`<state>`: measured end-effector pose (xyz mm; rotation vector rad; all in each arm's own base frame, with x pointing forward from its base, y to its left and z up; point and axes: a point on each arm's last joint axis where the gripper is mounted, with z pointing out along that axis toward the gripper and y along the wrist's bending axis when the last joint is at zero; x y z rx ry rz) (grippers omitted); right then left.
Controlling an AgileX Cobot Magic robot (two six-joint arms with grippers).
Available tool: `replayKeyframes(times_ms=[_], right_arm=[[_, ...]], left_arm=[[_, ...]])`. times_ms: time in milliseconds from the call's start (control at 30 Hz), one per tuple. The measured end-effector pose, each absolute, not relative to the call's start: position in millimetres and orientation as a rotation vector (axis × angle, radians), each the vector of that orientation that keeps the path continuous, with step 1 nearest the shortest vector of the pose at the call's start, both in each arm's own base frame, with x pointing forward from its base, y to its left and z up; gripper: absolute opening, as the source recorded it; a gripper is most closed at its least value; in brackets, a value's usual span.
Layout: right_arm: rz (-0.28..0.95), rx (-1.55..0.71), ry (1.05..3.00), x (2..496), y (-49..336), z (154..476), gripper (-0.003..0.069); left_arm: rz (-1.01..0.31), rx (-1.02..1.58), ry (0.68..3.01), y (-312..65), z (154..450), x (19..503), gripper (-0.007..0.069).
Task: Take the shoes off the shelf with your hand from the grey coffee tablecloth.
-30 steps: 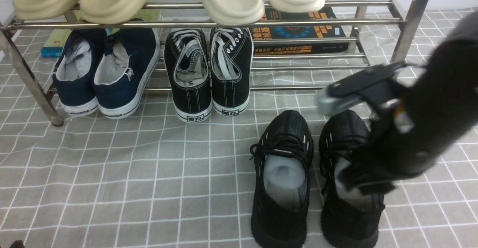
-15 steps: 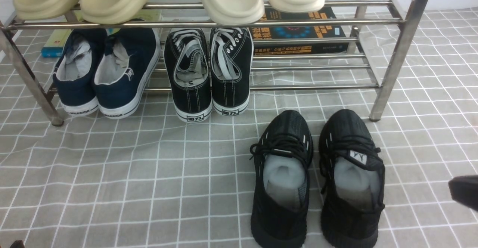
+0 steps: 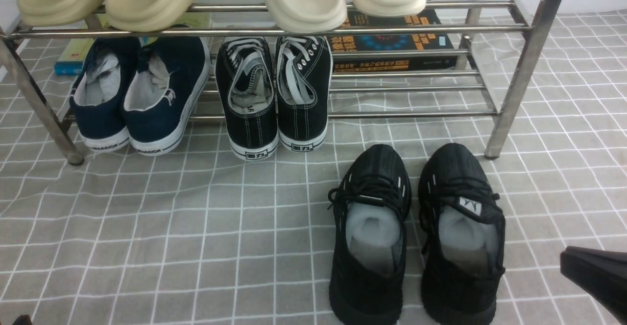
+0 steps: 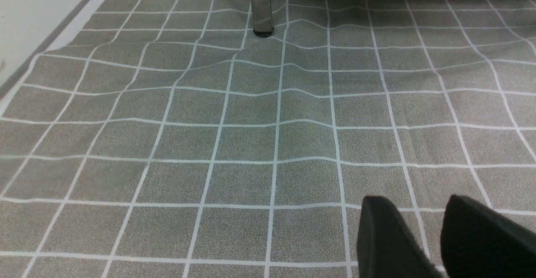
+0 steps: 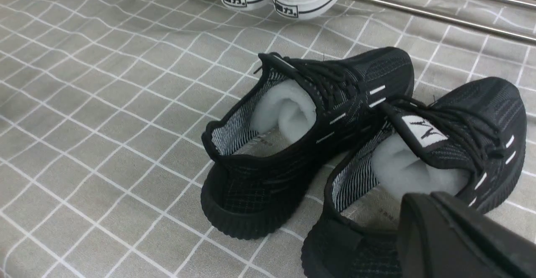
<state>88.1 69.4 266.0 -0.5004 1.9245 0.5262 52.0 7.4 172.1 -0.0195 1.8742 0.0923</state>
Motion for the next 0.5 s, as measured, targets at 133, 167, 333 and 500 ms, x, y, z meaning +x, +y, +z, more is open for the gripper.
replayKeyframes(times_ms=[133, 167, 333, 500], right_arm=[[0.523, -0.501, 1.931, 88.0, 69.2, 265.4, -0.001], [0.523, -0.501, 1.932, 88.0, 69.2, 265.4, -0.0009], [0.521, -0.504, 1.931, 88.0, 69.2, 265.1, -0.0006], [0.504, -0.561, 1.897, 84.5, 67.6, 265.7, -0.0003]], left_arm=[[0.092, -0.019, 1.874, 7.4, 172.1, 52.0, 0.024], [0.092, -0.019, 1.874, 7.4, 172.1, 52.0, 0.024], [0.092, -0.019, 1.874, 7.4, 172.1, 52.0, 0.024], [0.092, -0.019, 1.874, 7.4, 172.1, 52.0, 0.024]])
